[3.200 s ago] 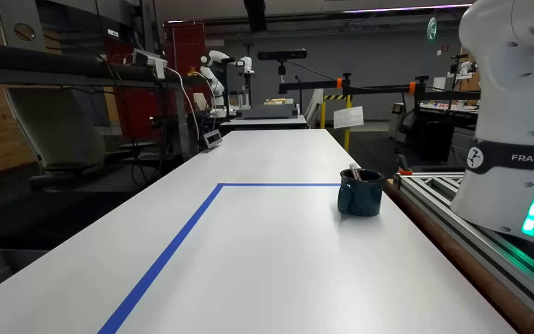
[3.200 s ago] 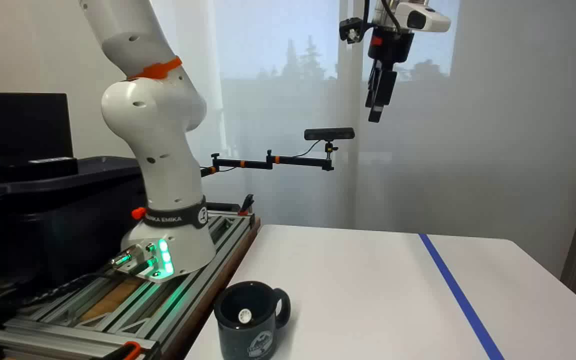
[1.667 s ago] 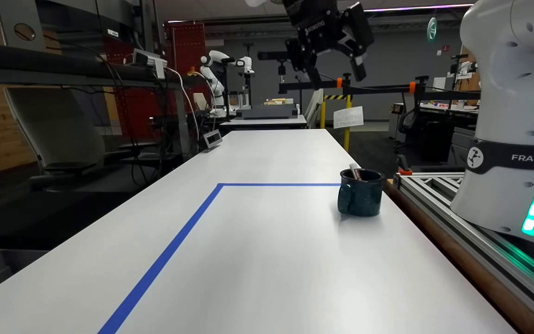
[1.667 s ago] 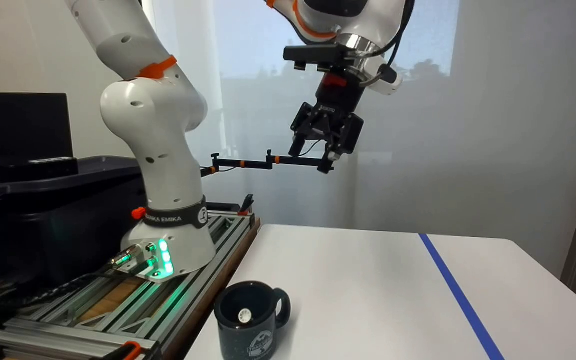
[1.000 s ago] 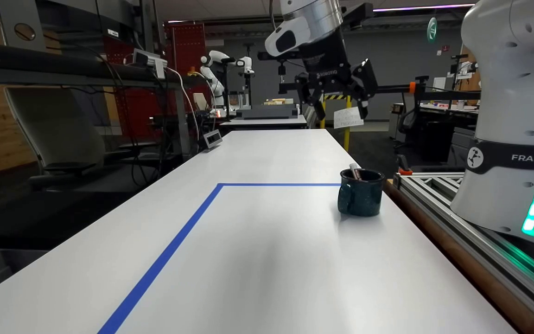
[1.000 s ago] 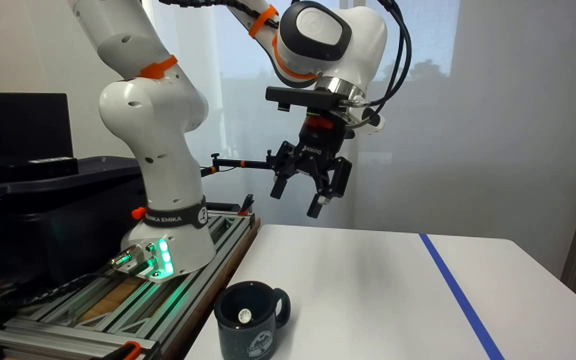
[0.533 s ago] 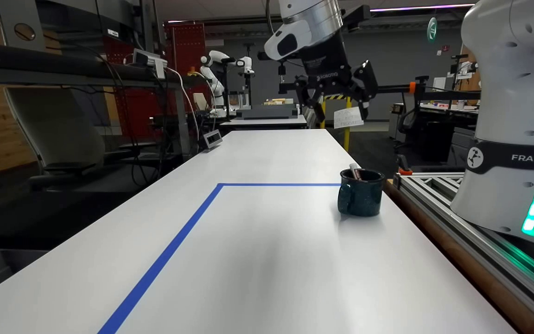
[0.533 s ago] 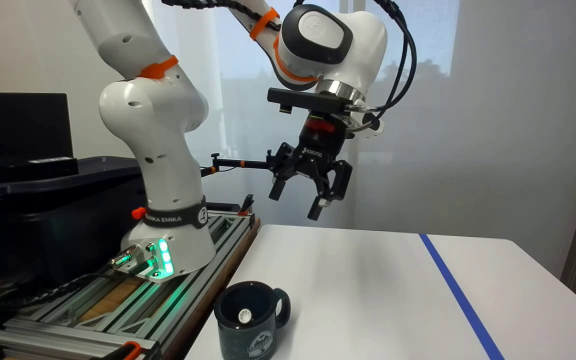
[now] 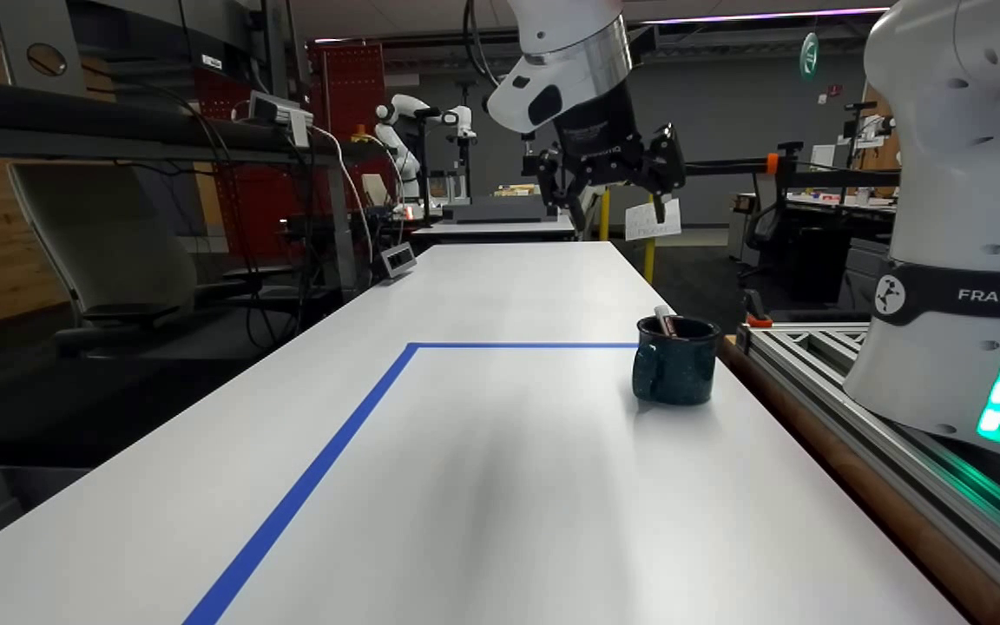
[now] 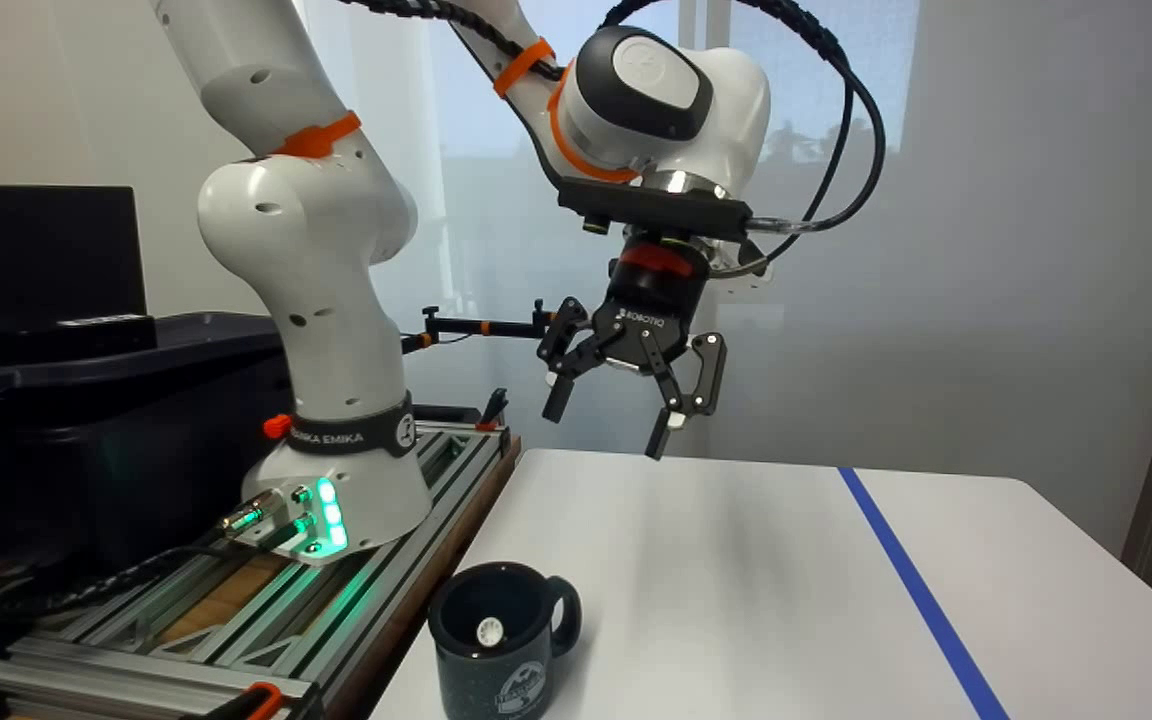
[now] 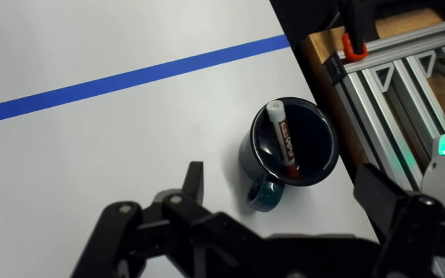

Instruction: Take the marker out of the mug.

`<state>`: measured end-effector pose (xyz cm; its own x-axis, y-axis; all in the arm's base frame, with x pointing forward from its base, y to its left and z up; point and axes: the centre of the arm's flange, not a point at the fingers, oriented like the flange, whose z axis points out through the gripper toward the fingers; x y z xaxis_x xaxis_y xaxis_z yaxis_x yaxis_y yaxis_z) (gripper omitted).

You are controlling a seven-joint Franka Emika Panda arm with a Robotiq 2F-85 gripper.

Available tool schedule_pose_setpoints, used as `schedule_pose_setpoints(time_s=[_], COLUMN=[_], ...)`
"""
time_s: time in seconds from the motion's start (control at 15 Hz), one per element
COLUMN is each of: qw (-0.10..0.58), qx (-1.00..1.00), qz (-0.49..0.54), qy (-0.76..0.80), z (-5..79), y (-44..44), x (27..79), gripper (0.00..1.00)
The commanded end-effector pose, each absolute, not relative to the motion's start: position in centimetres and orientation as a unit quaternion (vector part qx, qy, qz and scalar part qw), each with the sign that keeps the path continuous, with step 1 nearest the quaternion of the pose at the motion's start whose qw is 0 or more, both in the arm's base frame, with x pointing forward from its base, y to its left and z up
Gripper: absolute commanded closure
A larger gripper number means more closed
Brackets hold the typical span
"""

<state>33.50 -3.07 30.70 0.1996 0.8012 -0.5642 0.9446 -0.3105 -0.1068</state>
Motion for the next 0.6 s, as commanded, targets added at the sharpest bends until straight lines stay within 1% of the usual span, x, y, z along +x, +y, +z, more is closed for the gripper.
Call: schedule_pose_setpoints(time_s=[0.0, 0.27, 0.53], qw=[0.153, 0.136, 0.125], qx=[0.735, 0.73, 0.73], qz=[-0.253, -0.244, -0.266], qy=[0.61, 0.624, 0.617], z=[27.9, 25.9, 25.0], y=[-3.6, -2.9, -2.7], x=[30.2, 30.2, 29.6], gripper=[0.0, 0.0, 0.0])
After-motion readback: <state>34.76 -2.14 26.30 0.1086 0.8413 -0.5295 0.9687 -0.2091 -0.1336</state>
